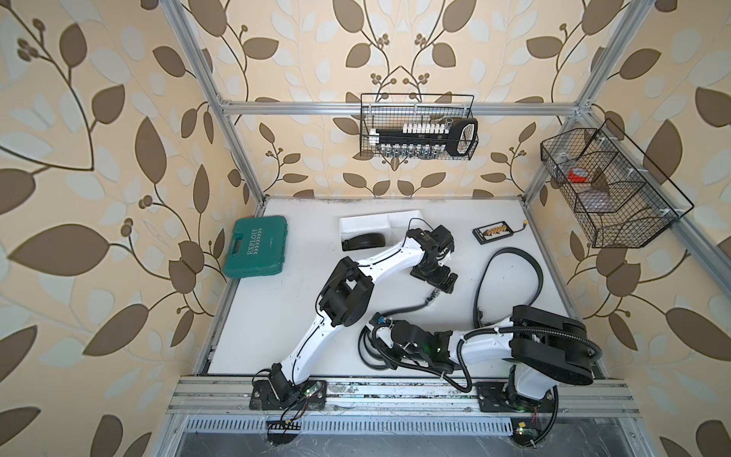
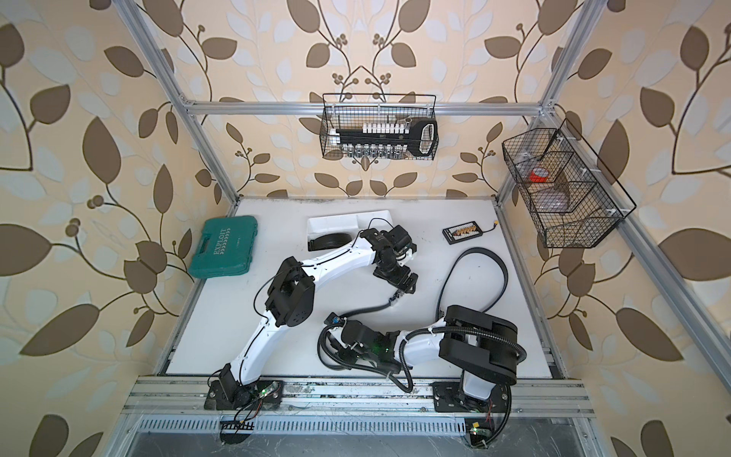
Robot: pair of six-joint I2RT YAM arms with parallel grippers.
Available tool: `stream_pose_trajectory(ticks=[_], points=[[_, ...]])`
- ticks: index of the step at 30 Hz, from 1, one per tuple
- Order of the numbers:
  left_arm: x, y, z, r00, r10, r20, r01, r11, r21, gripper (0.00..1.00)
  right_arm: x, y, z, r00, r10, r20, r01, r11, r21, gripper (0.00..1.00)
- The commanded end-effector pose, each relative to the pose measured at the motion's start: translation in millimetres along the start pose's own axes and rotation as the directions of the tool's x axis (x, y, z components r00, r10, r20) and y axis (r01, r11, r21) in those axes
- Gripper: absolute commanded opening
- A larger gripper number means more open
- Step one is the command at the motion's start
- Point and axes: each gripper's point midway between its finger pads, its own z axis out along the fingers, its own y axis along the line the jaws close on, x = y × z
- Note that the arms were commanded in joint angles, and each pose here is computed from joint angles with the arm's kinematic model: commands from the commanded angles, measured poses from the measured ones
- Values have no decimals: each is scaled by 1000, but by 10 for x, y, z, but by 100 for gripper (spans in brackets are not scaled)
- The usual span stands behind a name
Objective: Place the belts into the storage roll
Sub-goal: Roll the belt at the center of the board.
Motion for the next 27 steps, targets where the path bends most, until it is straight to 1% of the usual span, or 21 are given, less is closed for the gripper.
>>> stream_pose_trajectory(ticks=[1, 3, 4, 5, 6, 7, 9, 11, 12, 15, 17, 18, 19, 20, 21, 23, 25, 27], points=[[-539, -464, -1524, 897, -11, 442, -30, 996, 88, 99, 226, -153, 25, 999, 8, -51, -5, 998, 67, 0], [-461, -381, -2058, 794, -62, 604, -1, 995, 102, 99, 231, -151, 44, 998, 8, -58, -4, 998, 68, 0], [-387, -284, -2263, 752, -100, 651, 36, 993, 110, 99, 233, -148, 52, 998, 7, -62, -3, 998, 68, 0], [-255, -73, -2412, 718, -154, 679, 115, 988, 102, 99, 234, -148, 58, 998, 5, -63, -1, 998, 69, 0], [-82, 199, -2516, 692, -219, 688, 223, 971, 85, 99, 237, -149, 61, 998, 7, -64, -3, 998, 69, 0], [117, 403, -2615, 670, -269, 692, 307, 949, 71, 99, 234, -151, 61, 998, 7, -62, -2, 998, 70, 0], [617, 848, -2546, 653, -369, 662, 471, 882, 27, 99, 227, -155, 60, 998, 10, -58, -6, 997, 72, 0], [1118, 1118, -2328, 647, -447, 618, 572, 820, -7, 99, 218, -158, 51, 999, 14, -52, -11, 997, 73, 0], [1358, 1198, -2205, 642, -487, 593, 611, 792, -11, 99, 220, -161, 48, 999, 16, -50, -12, 997, 74, 0], [1916, 1272, -1800, 629, -596, 499, 680, 733, 18, 99, 210, -171, 34, 999, 21, -43, -17, 997, 76, 0], [2148, 1239, -1595, 599, -665, 446, 714, 696, 80, 99, 201, -175, 21, 999, 21, -38, -18, 997, 78, 0], [2244, 1212, -1492, 592, -687, 421, 717, 688, 114, 99, 200, -183, 14, 999, 22, -36, -19, 997, 80, 0], [2310, 1197, -1424, 560, -726, 399, 740, 655, 153, 99, 198, -179, 5, 999, 21, -34, -18, 997, 78, 0], [2374, 1166, -1344, 548, -748, 374, 745, 640, 188, 99, 200, -178, -2, 999, 22, -33, -19, 997, 77, 0], [2409, 1119, -1267, 546, -764, 345, 740, 632, 229, 99, 197, -180, -11, 999, 23, -30, -20, 997, 77, 0], [2464, 1091, -1171, 527, -790, 313, 748, 606, 271, 99, 197, -180, -20, 999, 24, -28, -21, 997, 75, 0], [2523, 1080, -1101, 518, -806, 287, 758, 588, 284, 99, 204, -177, -17, 999, 23, -31, -21, 997, 74, 0], [2567, 1083, -1059, 516, -812, 274, 764, 581, 282, 99, 195, -177, -9, 999, 23, -32, -20, 997, 75, 0]])
